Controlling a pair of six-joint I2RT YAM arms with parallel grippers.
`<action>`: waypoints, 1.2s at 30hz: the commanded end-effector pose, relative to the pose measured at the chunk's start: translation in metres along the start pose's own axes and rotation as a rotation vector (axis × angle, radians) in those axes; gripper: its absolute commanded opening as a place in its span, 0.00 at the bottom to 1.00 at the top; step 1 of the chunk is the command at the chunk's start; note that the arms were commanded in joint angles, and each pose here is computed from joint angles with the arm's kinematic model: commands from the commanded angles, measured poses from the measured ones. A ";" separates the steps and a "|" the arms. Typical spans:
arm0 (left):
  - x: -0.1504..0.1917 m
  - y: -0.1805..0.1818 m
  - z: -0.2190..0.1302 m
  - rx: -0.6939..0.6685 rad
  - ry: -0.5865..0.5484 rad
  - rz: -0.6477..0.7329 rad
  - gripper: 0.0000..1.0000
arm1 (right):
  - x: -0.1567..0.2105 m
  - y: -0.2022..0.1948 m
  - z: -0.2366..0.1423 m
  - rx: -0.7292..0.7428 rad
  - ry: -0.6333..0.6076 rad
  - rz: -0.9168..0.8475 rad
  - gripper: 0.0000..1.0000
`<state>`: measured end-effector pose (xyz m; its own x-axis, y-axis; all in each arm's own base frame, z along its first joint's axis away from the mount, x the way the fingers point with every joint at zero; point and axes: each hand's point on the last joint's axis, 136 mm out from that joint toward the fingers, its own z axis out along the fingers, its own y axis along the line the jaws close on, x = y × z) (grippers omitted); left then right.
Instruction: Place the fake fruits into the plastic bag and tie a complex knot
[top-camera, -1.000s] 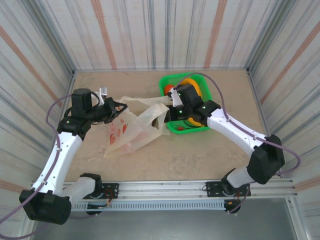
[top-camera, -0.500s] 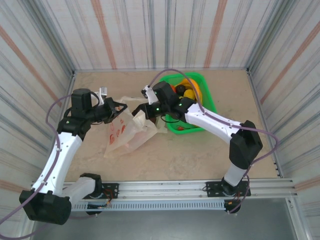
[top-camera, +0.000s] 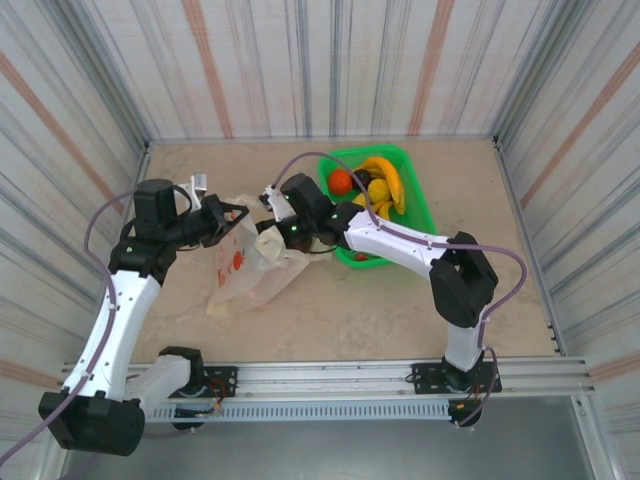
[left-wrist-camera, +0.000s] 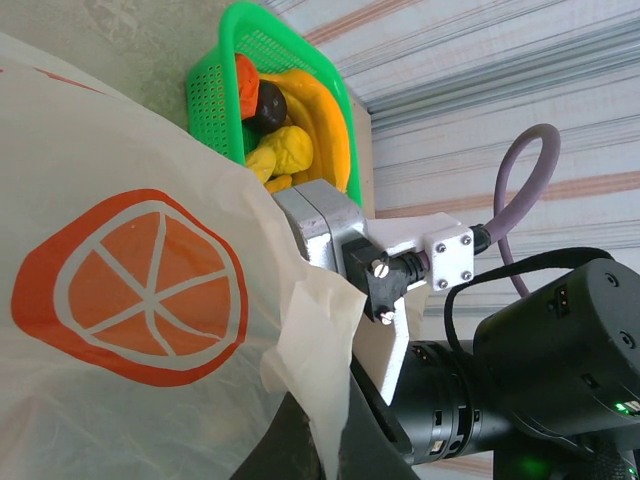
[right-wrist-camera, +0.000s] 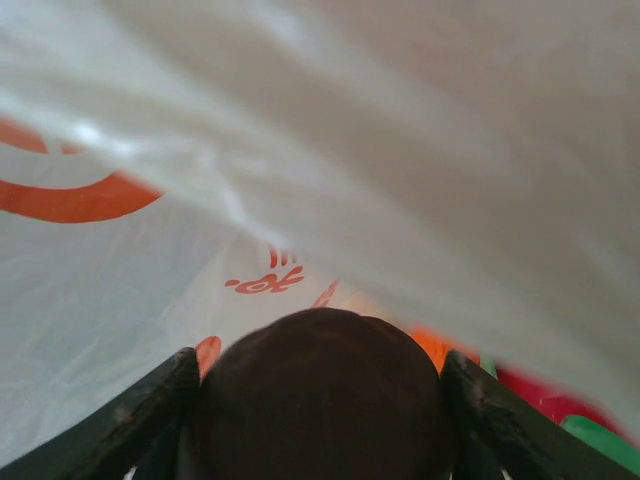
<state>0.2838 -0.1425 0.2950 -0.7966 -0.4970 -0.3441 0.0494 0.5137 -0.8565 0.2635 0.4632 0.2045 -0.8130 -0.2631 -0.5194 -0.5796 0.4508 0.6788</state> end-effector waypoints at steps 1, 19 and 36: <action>0.000 0.002 -0.003 -0.001 -0.006 0.013 0.00 | -0.008 0.007 -0.006 -0.003 -0.013 -0.011 0.71; 0.003 0.003 -0.004 -0.002 0.001 0.012 0.00 | -0.001 -0.017 -0.042 0.108 -0.051 0.001 0.77; 0.005 0.006 -0.003 -0.004 0.003 0.009 0.00 | 0.022 -0.072 -0.083 0.282 -0.080 0.139 0.75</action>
<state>0.2833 -0.1408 0.2896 -0.7981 -0.4990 -0.3377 0.0391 0.5164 -0.8555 0.2817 0.3696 0.1844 -0.8588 -0.1520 -0.4892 -0.4558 0.6623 0.5946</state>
